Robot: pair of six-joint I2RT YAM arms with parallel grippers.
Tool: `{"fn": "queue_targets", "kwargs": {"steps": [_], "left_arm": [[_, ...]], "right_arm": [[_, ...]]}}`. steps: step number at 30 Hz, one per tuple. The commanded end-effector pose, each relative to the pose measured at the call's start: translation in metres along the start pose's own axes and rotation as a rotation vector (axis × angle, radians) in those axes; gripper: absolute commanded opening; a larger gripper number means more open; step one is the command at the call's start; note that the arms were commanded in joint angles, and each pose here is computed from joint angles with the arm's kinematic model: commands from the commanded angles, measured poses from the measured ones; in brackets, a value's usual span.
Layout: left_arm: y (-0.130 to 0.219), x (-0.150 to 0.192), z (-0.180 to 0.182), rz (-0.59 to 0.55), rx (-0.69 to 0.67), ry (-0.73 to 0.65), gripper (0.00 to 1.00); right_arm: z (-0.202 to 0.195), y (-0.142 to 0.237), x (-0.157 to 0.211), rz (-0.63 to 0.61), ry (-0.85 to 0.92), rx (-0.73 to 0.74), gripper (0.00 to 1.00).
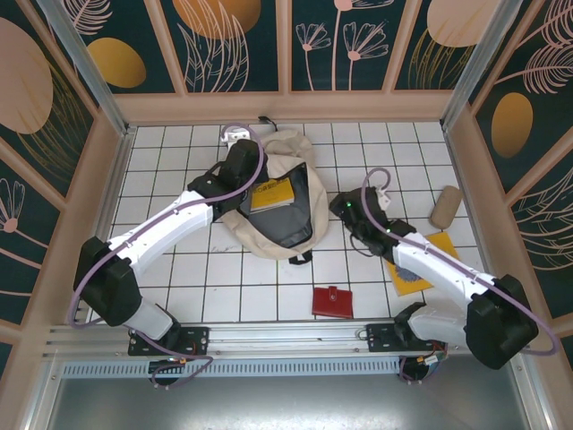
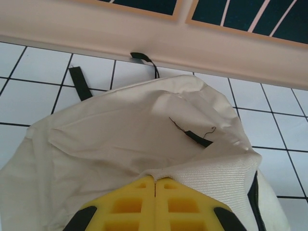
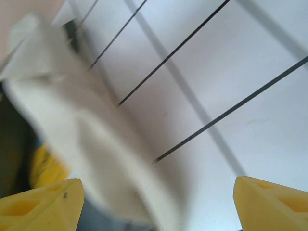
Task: Pack the student bag
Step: Close the student bag at the top-center of the table, then move the book to the middle-right of the table.
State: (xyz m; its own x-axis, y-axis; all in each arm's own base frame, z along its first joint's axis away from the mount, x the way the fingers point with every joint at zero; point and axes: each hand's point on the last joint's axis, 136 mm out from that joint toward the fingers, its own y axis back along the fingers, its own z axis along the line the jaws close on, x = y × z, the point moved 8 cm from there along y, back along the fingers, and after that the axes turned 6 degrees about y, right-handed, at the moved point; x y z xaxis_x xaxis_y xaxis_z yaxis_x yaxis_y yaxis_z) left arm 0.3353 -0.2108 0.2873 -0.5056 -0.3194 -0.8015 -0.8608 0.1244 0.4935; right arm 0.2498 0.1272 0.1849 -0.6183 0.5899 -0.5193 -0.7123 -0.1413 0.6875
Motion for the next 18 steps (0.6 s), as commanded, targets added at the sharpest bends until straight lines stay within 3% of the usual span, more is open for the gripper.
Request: {"fn": "queue_targets", "kwargs": {"steps": [1,2,3,6,8,10,18], "left_arm": [[0.014,-0.01,-0.002,0.002,0.07,-0.022,0.25],[0.016,-0.009,-0.003,0.023,0.093,-0.029,0.47],[0.019,-0.009,-0.004,0.032,0.111,-0.026,0.6],[0.028,-0.01,0.0,0.017,0.131,-0.004,0.82],[0.034,-0.012,0.003,-0.005,0.138,0.005,0.92],[0.039,-0.014,0.006,-0.029,0.137,0.011,0.97],[0.043,-0.015,0.011,-0.058,0.125,0.02,0.98]], "right_arm": [[-0.034,0.0,-0.016,0.034,0.085,0.146,0.82],[-0.044,0.0,-0.022,0.033,0.081,0.178,0.81],[-0.053,0.001,-0.028,0.029,0.077,0.203,0.82],[-0.078,0.003,-0.038,0.024,0.06,0.267,0.82],[-0.094,0.005,-0.039,0.031,0.043,0.298,0.82],[-0.111,0.006,-0.035,0.053,0.01,0.326,0.81],[-0.143,0.0,-0.003,0.19,-0.092,0.319,0.8]]}}
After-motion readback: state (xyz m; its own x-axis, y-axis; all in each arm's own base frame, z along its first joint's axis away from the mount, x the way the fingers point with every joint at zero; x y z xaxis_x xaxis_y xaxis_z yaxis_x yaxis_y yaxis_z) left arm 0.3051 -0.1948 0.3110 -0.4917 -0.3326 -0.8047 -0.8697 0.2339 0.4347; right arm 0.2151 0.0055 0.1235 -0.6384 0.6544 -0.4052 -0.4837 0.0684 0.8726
